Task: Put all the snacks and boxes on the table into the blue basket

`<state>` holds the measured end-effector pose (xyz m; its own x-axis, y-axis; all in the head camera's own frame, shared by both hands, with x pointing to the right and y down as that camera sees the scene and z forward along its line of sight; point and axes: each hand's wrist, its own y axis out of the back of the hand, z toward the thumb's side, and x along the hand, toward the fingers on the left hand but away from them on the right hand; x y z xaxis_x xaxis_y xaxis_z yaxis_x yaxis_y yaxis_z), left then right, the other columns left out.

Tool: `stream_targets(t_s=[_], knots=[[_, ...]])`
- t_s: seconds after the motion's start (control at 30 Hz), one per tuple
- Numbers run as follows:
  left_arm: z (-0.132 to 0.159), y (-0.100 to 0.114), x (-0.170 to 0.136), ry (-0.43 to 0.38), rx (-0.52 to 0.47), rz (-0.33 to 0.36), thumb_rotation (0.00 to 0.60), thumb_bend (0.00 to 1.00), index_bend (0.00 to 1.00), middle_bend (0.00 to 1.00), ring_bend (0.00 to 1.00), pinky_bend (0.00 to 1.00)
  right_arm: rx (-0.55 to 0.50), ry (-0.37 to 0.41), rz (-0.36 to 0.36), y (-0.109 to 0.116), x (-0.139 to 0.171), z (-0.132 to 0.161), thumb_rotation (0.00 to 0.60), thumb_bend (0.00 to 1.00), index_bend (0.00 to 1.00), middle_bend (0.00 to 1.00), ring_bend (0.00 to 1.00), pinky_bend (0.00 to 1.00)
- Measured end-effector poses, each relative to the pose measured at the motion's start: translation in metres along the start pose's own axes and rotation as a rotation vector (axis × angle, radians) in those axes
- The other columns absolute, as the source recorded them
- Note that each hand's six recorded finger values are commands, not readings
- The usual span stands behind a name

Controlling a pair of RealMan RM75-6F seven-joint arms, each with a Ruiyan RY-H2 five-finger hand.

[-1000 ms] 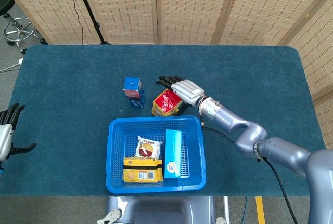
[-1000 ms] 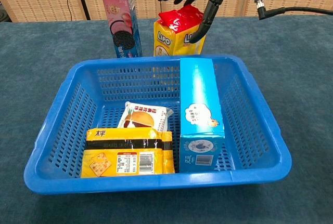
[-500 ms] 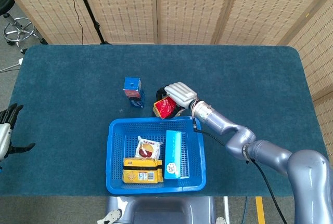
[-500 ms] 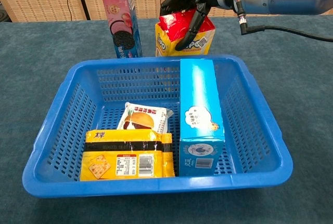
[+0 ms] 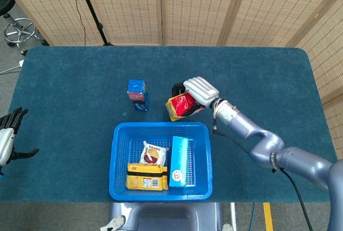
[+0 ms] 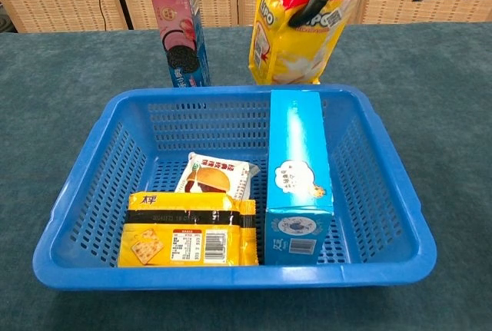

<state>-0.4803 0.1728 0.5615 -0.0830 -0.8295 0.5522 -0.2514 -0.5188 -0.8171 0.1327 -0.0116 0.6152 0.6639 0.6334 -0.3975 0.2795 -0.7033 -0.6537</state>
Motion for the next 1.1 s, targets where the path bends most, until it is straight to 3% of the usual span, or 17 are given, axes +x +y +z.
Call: stream_targets(t_s=[0.33, 0.47, 0.83, 1.1], knots=[[0.004, -0.001, -0.003, -0.026, -0.008, -0.012, 0.600, 0.12, 0.00, 0.00, 0.00, 0.00, -0.019, 0.041, -0.098, 0.069, 0.060, 0.030, 0.600, 0.03, 0.58, 0.52, 0.46, 0.60], [0.004, -0.001, -0.005, -0.028, -0.011, -0.016, 0.600, 0.12, 0.00, 0.00, 0.00, 0.00, -0.055, 0.099, -0.094, 0.076, 0.082, 0.055, 0.600, 0.04, 0.58, 0.52, 0.46, 0.60], [0.004, -0.003, -0.006, -0.028, -0.010, -0.019, 0.600, 0.12, 0.00, 0.00, 0.00, 0.00, -0.068, 0.335, 0.033, 0.035, 0.099, 0.138, 0.600, 0.04, 0.58, 0.52, 0.46, 0.60], [0.002, -0.004, -0.005, -0.021, -0.013, -0.028, 0.600, 0.12, 0.00, 0.00, 0.00, 0.00, -0.098, 0.361, 0.116, -0.003, 0.086, 0.160, 0.600, 0.04, 0.57, 0.52, 0.46, 0.60]])
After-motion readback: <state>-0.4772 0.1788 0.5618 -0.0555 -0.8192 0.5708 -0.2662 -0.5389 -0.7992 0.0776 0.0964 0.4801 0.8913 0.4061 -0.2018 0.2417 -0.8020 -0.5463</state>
